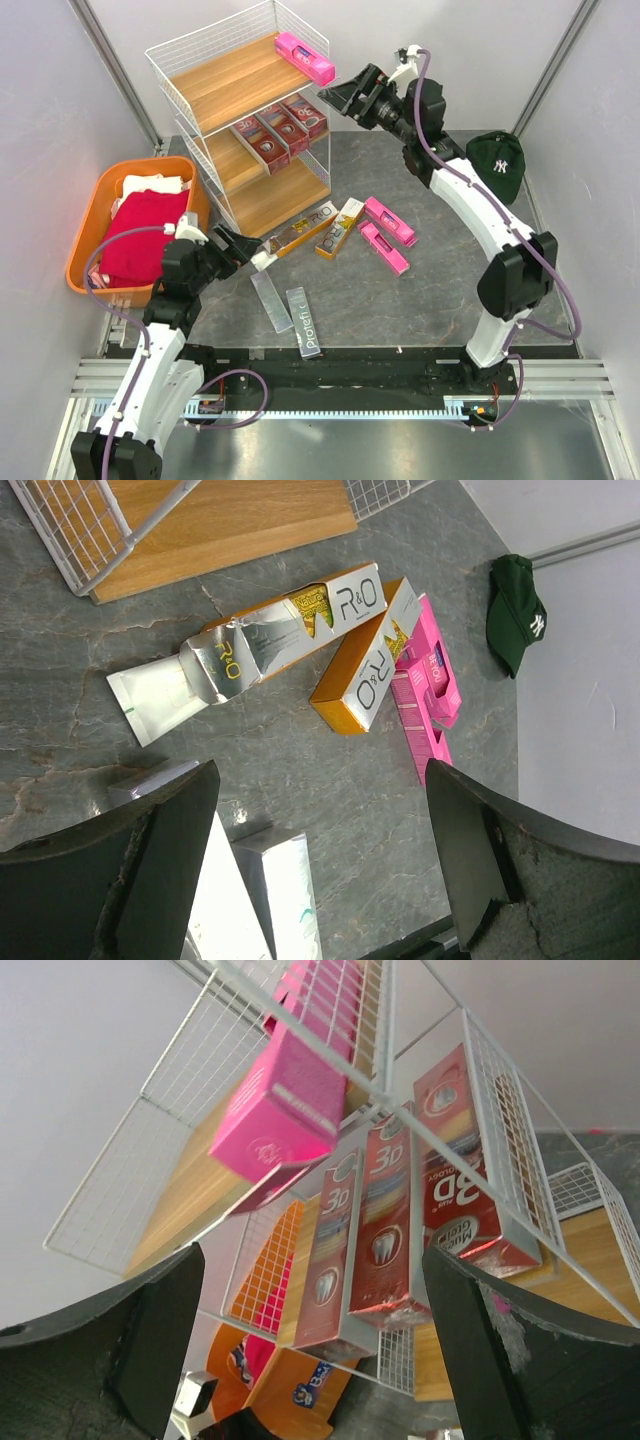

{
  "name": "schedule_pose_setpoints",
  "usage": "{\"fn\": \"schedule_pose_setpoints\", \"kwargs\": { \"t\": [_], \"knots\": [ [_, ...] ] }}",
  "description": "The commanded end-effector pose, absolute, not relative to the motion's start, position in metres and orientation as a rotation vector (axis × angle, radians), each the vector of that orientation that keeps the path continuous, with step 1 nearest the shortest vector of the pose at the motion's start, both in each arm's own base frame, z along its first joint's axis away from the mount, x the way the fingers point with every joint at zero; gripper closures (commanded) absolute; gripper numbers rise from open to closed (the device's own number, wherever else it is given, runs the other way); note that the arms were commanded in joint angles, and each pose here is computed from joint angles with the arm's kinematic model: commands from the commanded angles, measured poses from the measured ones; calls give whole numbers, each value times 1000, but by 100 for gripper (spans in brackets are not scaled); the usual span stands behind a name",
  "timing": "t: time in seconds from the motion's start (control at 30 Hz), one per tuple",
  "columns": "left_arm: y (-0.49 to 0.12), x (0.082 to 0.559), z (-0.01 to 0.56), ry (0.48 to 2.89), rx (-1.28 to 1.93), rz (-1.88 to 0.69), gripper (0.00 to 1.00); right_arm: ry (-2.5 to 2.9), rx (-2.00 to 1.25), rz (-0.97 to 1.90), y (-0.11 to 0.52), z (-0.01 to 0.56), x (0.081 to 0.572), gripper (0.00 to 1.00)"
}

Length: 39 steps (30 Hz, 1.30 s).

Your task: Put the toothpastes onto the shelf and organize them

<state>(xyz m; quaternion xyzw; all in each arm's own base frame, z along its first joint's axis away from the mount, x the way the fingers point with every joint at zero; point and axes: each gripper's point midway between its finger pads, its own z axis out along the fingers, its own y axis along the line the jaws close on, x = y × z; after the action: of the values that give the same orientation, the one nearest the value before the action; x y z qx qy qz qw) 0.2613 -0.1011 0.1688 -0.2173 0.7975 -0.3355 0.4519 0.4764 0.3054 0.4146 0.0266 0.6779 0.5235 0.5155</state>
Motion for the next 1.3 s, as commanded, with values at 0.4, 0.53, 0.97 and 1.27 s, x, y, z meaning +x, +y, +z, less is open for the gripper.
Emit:
{"fn": "schedule_pose_setpoints", "kwargs": {
  "t": [0.4, 0.53, 0.97, 1.27],
  "knots": [
    [-130, 280, 183, 1999, -322, -925, 10, 1900, 108, 730, 214, 305, 411, 2],
    [-157, 284, 181, 2050, -229, -934, 10, 2008, 149, 500, 180, 248, 403, 2],
    [-226, 290, 168, 2153, -88, -998, 10, 2334, 122, 240, 147, 98, 364, 2],
    [-230, 289, 158, 2180, -104, -1013, 11, 2450, 54, 259, 155, 58, 328, 2]
  ]
}}
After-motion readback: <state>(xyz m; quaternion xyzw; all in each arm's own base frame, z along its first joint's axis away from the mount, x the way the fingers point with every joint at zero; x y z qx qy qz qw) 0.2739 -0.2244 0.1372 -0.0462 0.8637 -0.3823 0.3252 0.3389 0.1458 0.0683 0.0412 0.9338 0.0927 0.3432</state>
